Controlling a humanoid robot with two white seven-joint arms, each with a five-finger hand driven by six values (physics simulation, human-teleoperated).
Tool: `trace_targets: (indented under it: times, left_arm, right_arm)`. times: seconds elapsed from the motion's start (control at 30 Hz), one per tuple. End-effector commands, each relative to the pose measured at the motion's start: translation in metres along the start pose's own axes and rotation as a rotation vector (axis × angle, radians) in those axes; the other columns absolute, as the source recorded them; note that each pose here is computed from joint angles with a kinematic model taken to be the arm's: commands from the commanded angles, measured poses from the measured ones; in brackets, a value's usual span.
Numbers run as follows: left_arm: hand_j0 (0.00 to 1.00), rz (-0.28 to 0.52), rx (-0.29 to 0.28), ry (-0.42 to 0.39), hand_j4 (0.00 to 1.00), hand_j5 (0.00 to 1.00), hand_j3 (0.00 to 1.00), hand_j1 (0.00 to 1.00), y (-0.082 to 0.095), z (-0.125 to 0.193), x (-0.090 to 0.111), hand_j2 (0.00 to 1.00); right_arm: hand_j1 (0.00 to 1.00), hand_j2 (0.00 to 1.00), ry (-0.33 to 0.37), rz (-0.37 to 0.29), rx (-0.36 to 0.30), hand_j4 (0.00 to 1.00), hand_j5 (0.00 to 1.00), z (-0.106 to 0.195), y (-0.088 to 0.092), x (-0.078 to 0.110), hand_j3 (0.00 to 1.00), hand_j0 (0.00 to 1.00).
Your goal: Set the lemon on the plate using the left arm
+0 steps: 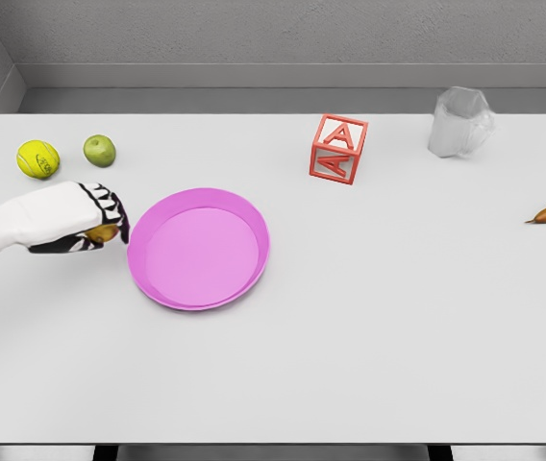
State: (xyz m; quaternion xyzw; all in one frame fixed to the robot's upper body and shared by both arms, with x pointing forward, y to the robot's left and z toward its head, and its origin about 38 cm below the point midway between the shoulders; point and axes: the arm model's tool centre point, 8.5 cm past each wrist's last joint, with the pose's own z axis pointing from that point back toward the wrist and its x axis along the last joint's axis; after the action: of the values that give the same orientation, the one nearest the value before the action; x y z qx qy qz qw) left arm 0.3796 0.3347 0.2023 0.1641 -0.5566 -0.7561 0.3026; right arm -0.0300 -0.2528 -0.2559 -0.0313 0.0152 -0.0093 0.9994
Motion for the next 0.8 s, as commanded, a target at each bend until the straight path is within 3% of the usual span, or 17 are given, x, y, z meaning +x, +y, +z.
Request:
trace_targets:
  times: [0.0,0.3,0.57,0.6,0.63,0.77]
  left_arm:
    - [0.49,0.005,0.006,-0.031,0.49,0.49,0.49,0.49,-0.001,-0.009,0.009,0.49]
    - [0.49,-0.031,0.038,-0.087,0.49,0.49,0.49,0.49,0.008,-0.034,0.026,0.49]
    - [0.51,-0.065,0.068,-0.185,0.51,0.51,0.51,0.51,0.015,-0.068,0.057,0.51]
    - [0.61,-0.067,0.066,-0.2,0.61,0.61,0.61,0.61,0.015,-0.072,0.06,0.61]
    - [0.98,-0.054,0.078,-0.207,0.98,0.98,0.98,0.98,0.016,-0.073,0.062,0.98]
    - [1.0,-0.054,0.076,-0.2,1.0,1.0,1.0,1.0,0.015,-0.072,0.06,1.0]
  right_arm:
    - [1.0,1.0,0.0,0.0,0.0,1.0,1.0,0.0,0.0,0.0,1.0,1.0]
    - [1.0,1.0,0.0,0.0,0.0,1.0,1.0,0.0,0.0,0.0,1.0,1.0]
    - [1.0,1.0,0.0,0.0,0.0,1.0,1.0,0.0,0.0,0.0,1.0,1.0]
    - [1.0,1.0,0.0,0.0,0.0,1.0,1.0,0.0,0.0,0.0,1.0,1.0]
    - [1.0,1.0,0.001,0.0,0.0,1.0,1.0,0.0,0.0,0.0,1.0,1.0]
    - [1.0,1.0,0.0,0.0,0.0,1.0,1.0,0.0,0.0,0.0,1.0,1.0]
